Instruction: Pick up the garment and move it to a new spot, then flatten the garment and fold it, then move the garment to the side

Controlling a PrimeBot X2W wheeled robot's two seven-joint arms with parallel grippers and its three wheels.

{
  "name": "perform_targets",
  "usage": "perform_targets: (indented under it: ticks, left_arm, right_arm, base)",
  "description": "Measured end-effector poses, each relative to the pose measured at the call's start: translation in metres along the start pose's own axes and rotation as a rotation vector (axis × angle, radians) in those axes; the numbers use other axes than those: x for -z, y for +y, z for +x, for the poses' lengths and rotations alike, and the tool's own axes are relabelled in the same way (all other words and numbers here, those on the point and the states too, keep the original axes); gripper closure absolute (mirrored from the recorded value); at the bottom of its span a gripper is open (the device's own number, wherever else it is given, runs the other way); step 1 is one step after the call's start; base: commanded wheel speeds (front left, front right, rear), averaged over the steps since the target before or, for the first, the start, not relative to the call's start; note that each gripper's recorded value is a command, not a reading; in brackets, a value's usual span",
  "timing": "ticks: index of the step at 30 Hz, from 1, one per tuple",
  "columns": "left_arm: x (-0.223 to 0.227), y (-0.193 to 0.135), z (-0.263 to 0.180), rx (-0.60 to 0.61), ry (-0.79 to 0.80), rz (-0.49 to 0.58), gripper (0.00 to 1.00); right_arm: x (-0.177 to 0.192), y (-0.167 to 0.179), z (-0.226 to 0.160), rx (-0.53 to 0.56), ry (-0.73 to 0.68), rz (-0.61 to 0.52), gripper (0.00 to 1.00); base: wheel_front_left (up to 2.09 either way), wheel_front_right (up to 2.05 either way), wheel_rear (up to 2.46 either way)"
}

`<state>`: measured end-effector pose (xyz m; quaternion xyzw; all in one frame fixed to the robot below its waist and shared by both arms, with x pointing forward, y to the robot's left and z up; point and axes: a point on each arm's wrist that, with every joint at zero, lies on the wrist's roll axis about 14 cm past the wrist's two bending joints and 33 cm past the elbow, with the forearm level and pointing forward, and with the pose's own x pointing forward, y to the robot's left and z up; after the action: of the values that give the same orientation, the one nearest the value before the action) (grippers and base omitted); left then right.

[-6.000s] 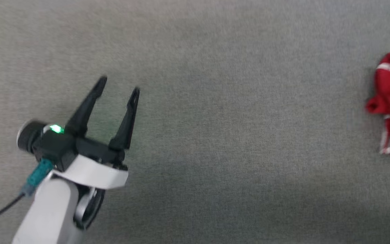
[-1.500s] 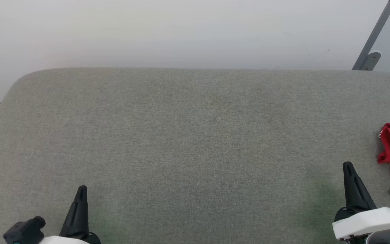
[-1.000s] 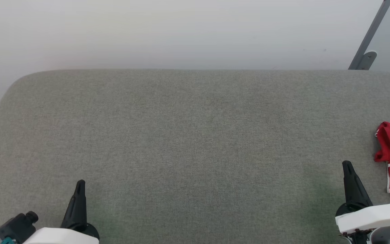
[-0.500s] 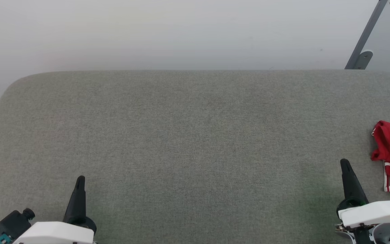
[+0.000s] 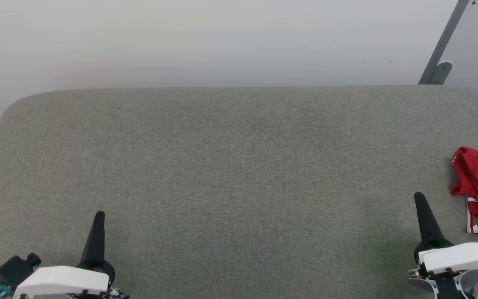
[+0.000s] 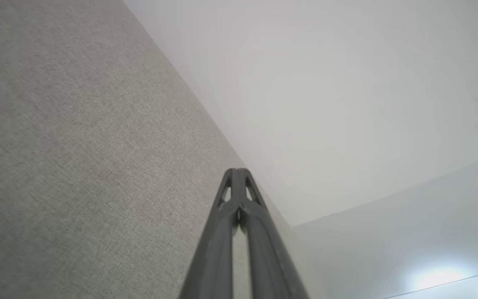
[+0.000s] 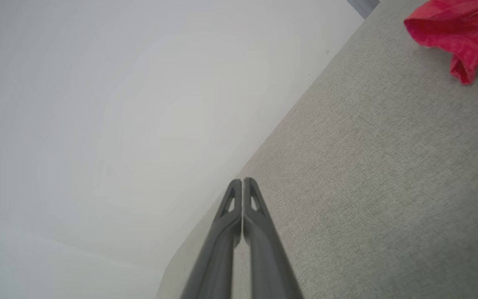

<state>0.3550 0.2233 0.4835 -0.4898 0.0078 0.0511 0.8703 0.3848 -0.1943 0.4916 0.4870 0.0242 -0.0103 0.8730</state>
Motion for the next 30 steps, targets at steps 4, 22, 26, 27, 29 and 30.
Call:
perform_targets:
  ticks: [4,22,26,27,29,30]
  left_arm:
    - [0.001,-0.002,0.002,0.002,0.002,-0.046,1.0]
    - [0.004,-0.01,0.011,0.016,0.019,-0.209,1.0]
    - [0.005,-0.011,0.013,0.02,0.023,-0.249,1.0]
    - [0.005,-0.012,0.013,0.022,0.025,-0.255,1.0]
    - [0.005,-0.013,0.014,0.024,0.025,-0.271,1.0]
    - [0.005,-0.014,0.015,0.026,0.025,-0.276,1.0]
  right_arm:
    - [-0.001,0.001,0.001,-0.002,0.0,0.042,1.0]
    - [-0.004,0.003,0.002,-0.009,-0.005,0.213,1.0]
    - [-0.005,0.004,0.003,-0.012,-0.006,0.247,1.0]
    - [-0.005,0.004,0.003,-0.012,-0.008,0.257,1.0]
    - [-0.005,0.004,0.003,-0.012,-0.006,0.273,1.0]
    - [-0.005,0.004,0.002,-0.011,-0.005,0.281,1.0]
  base:
    - [0.0,0.0,0.0]
    - [0.0,0.0,0.0]
    - [0.0,0.0,0.0]
    - [0.0,0.0,0.0]
    - [0.0,0.0,0.0]
    - [0.0,0.0,0.0]
